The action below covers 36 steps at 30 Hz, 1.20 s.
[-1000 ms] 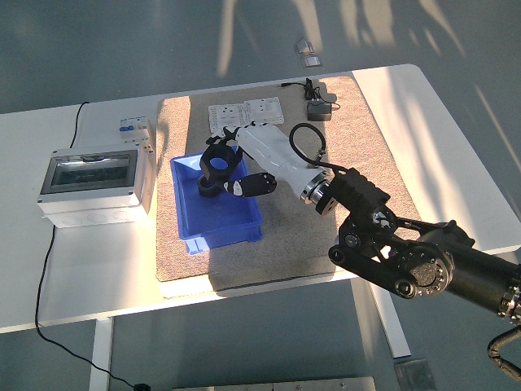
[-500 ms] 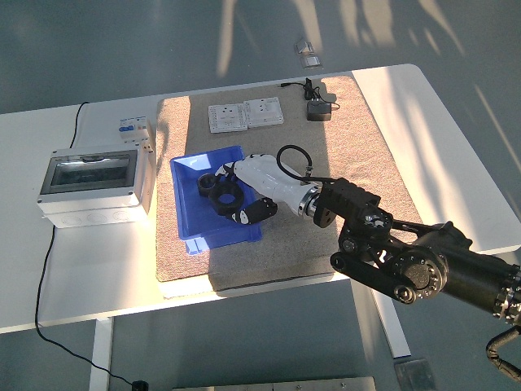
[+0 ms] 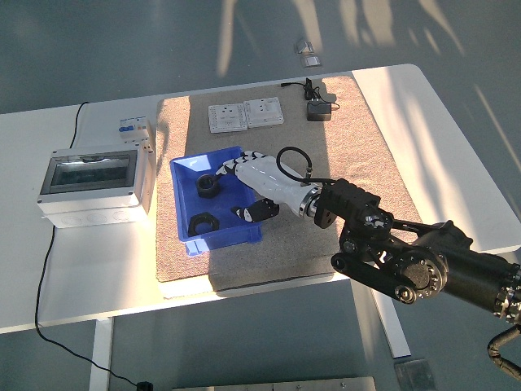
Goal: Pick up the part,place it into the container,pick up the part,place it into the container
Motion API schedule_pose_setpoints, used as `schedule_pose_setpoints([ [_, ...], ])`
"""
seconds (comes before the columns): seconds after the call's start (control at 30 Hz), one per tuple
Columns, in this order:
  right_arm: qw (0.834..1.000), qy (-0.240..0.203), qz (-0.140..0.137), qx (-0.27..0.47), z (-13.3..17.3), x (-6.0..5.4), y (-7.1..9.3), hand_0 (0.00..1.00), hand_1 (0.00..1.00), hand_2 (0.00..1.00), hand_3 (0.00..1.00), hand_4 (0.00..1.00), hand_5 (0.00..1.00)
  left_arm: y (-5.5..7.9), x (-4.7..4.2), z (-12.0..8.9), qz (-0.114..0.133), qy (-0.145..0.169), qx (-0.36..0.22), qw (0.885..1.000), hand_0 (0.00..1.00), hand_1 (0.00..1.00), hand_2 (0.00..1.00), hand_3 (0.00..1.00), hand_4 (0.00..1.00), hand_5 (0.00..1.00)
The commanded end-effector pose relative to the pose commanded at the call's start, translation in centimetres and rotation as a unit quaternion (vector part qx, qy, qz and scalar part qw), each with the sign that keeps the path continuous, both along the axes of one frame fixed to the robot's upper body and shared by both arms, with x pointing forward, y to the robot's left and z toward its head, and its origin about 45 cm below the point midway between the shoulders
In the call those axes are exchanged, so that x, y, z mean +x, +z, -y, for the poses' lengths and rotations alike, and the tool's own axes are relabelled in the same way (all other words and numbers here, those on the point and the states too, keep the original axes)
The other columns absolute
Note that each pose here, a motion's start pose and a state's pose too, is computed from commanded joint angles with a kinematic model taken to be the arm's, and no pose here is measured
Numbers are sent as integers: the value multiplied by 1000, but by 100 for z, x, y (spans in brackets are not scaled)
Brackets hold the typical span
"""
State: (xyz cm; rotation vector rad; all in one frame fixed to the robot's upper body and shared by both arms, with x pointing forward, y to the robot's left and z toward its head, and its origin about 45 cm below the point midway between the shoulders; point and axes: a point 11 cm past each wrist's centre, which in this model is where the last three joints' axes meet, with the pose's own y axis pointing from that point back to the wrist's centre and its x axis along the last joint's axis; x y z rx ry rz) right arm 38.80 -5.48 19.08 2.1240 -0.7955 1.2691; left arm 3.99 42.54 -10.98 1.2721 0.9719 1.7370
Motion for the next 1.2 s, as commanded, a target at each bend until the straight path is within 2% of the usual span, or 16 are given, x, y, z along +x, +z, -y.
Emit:
schedule_pose_setpoints([
  [0.13,995,-49,-9,86,251,48,44,998,910,905,809,576,180,-2,2,8,-1,-5,0,1000,673,668,651,774,800,762],
  [0.2,988,-81,-12,134,456,69,64,998,910,905,809,576,180,-10,5,32,-1,-5,-2,1000,673,668,651,774,800,762],
  [0.3,968,-138,-11,210,842,81,90,998,910,905,809,576,180,-20,-1,59,0,-2,-5,1000,673,668,651,774,800,762],
  [0.33,962,-152,-10,226,938,76,98,879,818,834,740,577,188,-22,-2,64,0,-3,-6,1000,673,668,651,774,800,765],
  [0.4,946,-184,-4,267,1179,48,108,879,818,834,740,577,188,-27,-5,79,0,-3,-7,1000,673,668,651,774,800,765],
  [0.5,914,-239,-6,328,1602,-41,55,879,818,834,740,577,188,-37,-19,106,0,-1,-10,1000,673,668,651,774,800,765],
  [0.53,902,-258,-11,347,1745,-86,6,819,759,788,702,575,202,-40,-21,114,0,-1,-11,1000,673,668,651,774,801,762],
  [0.6,881,-287,-18,375,1963,-167,-85,819,759,788,702,575,202,-43,-21,124,-1,-3,-12,1000,673,668,651,774,801,762],
  [0.7,841,-338,-22,421,2285,-320,-249,819,759,788,702,575,202,-44,-5,129,-3,-8,-13,1000,673,668,651,774,801,762],
  [0.73,831,-350,-24,433,2349,-360,-290,739,604,653,650,572,211,-44,0,130,-4,-10,-13,1000,673,668,656,774,799,764],
  [0.8,806,-372,-30,460,2457,-452,-381,739,604,653,650,572,211,-43,6,129,-7,-15,-13,1000,673,668,656,774,799,764],
  [0.87,786,-384,-31,483,2513,-495,-419,739,604,653,650,572,211,-44,0,127,-10,-18,-14,1000,673,668,656,774,799,764],
  [0.9,775,-390,-33,496,2541,-510,-433,739,604,653,650,572,211,-44,-7,125,-12,-20,-14,1000,673,668,656,774,799,764],
  [0.93,766,-394,-34,506,2563,-520,-445,710,531,602,624,574,235,-44,-13,123,-15,-21,-14,1000,674,669,657,775,798,769],
  [1.2,689,-437,-44,577,2749,-579,-528,697,511,591,621,571,242,-40,-17,101,-33,-34,-19,999,675,669,658,774,796,767],
])
